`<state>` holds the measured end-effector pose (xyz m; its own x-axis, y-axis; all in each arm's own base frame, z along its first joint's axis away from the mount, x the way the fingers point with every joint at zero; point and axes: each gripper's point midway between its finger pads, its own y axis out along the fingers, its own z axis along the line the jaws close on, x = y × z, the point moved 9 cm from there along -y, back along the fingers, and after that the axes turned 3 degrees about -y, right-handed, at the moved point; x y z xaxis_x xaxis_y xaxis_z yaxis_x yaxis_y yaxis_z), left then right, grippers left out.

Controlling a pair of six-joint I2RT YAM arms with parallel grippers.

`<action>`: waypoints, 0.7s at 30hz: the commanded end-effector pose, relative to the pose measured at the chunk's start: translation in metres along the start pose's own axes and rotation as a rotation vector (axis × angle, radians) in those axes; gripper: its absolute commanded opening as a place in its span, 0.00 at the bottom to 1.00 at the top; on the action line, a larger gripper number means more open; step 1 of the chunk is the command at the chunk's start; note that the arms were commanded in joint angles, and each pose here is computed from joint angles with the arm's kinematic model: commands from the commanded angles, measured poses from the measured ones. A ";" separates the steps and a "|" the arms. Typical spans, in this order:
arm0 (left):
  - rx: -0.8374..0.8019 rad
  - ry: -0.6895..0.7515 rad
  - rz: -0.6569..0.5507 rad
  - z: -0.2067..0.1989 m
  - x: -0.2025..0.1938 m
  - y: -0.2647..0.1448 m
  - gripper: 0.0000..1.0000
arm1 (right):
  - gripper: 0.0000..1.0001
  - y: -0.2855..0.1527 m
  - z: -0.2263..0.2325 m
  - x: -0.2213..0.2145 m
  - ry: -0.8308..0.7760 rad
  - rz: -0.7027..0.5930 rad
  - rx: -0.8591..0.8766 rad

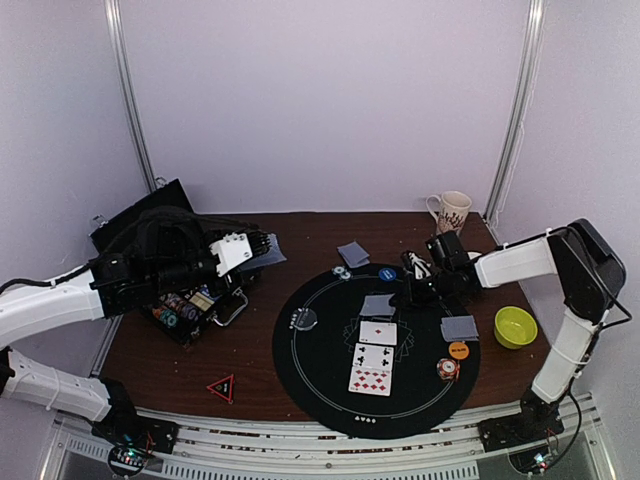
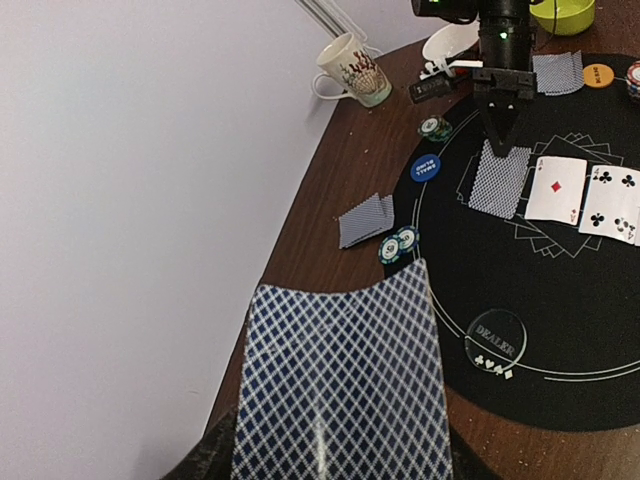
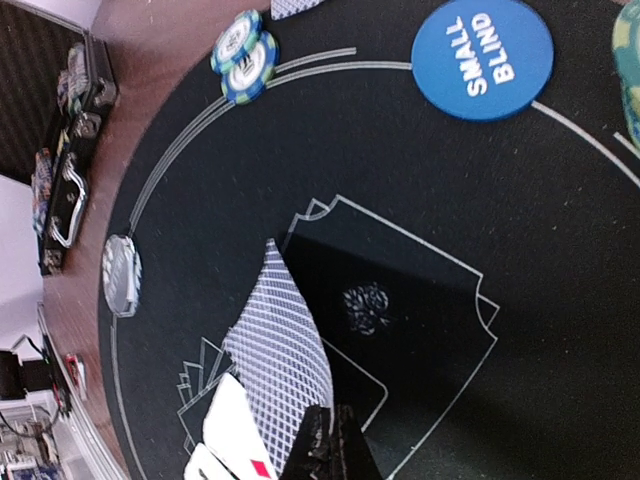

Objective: Distribute texas hold em gaming equipment
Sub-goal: Place the poker card in the community card area.

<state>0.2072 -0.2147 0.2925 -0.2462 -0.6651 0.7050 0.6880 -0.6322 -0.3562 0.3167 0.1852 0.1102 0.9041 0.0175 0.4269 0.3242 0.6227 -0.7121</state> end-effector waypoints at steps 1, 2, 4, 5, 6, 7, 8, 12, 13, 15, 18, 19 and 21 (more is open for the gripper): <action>0.047 -0.001 -0.048 0.010 0.011 -0.003 0.52 | 0.00 0.006 -0.008 -0.009 -0.032 0.109 -0.006; 0.048 -0.003 -0.049 0.010 0.011 -0.003 0.52 | 0.00 0.006 -0.008 -0.008 -0.032 0.107 -0.009; 0.048 -0.004 -0.050 0.010 0.011 -0.004 0.52 | 0.00 0.005 -0.007 -0.006 -0.034 0.092 -0.010; 0.048 -0.004 -0.050 0.010 0.011 -0.004 0.52 | 0.00 0.006 -0.008 -0.005 -0.036 0.093 -0.012; 0.049 -0.004 -0.050 0.010 0.011 -0.004 0.52 | 0.00 0.007 -0.008 -0.005 -0.038 0.098 -0.018; 0.050 -0.004 -0.052 0.010 0.011 -0.004 0.52 | 0.00 0.008 -0.009 -0.005 -0.043 0.105 -0.024; 0.049 -0.005 -0.051 0.010 0.011 -0.004 0.52 | 0.00 0.008 -0.010 -0.005 -0.045 0.112 -0.028; 0.051 -0.003 -0.051 0.010 0.011 -0.005 0.52 | 0.00 0.009 -0.011 -0.006 -0.042 0.120 -0.032; 0.051 -0.003 -0.052 0.011 0.011 -0.005 0.52 | 0.00 0.010 -0.012 -0.007 -0.038 0.124 -0.034; 0.053 -0.003 -0.051 0.011 0.012 -0.005 0.52 | 0.00 0.010 -0.012 -0.008 -0.030 0.129 -0.039; 0.055 -0.004 -0.052 0.011 0.012 -0.006 0.52 | 0.12 0.007 -0.012 -0.008 -0.018 0.128 -0.057; 0.055 -0.005 -0.053 0.011 0.012 -0.006 0.52 | 0.16 0.005 -0.012 -0.007 -0.015 0.122 -0.070; 0.054 -0.005 -0.056 0.012 0.013 -0.007 0.52 | 0.22 -0.001 -0.011 -0.004 -0.015 0.105 -0.109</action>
<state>0.2072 -0.2146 0.2923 -0.2456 -0.6656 0.7047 0.6881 -0.6318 -0.3569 0.3142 0.1825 0.0941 0.9282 0.1110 0.3551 0.2269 0.5877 -0.7766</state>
